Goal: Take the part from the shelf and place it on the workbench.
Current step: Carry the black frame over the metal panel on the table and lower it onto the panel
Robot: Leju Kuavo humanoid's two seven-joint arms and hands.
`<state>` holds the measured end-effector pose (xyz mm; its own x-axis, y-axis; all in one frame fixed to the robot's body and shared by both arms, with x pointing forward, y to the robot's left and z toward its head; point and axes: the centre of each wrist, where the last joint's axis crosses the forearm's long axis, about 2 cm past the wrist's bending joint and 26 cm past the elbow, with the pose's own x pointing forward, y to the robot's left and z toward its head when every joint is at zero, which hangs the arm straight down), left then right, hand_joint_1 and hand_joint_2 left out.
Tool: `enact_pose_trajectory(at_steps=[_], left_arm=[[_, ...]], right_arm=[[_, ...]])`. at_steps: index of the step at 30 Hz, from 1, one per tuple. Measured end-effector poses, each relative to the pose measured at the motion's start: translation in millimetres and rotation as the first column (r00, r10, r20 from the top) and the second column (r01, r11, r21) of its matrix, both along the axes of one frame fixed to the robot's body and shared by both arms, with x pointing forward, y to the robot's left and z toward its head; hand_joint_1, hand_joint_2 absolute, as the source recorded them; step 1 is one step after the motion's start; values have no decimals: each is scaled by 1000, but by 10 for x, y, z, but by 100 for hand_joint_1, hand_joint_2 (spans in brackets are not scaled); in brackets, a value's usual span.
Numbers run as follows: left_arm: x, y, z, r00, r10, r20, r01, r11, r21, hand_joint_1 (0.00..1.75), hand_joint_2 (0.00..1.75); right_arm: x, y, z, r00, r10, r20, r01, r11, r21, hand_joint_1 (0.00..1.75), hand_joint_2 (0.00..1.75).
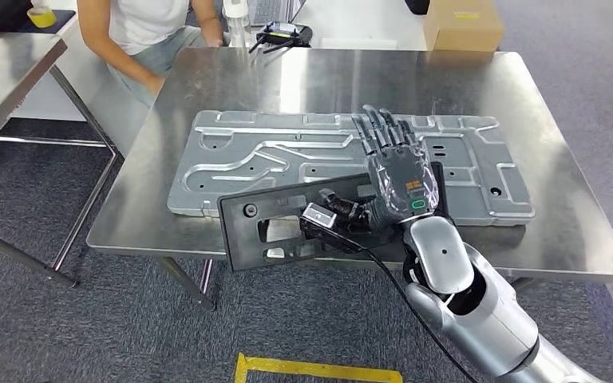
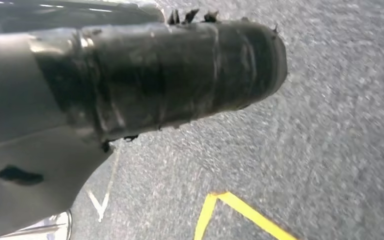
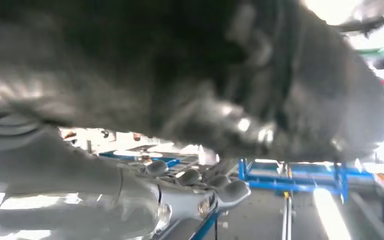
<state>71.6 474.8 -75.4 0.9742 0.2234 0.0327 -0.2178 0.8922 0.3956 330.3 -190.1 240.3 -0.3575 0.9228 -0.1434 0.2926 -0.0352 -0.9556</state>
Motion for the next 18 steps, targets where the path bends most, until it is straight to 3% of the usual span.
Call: enact_pose_trajectory(at_steps=[10,14,18], left_arm=[[-26,56,17,1000,-27,4,27,999,42,0,0],[-19,188,71,999,-46,9,45,994,95,0,0],[-1,260,106,998,-55,14,53,989,141,0,0]], right_arm=[[-133,-14,-72,997,80,-16,-75,981,181,0,0],[-193,-1,-96,993,108,-40,-95,964,248,0,175],[-279,6,-136,992,118,-51,-99,953,287,0,175]])
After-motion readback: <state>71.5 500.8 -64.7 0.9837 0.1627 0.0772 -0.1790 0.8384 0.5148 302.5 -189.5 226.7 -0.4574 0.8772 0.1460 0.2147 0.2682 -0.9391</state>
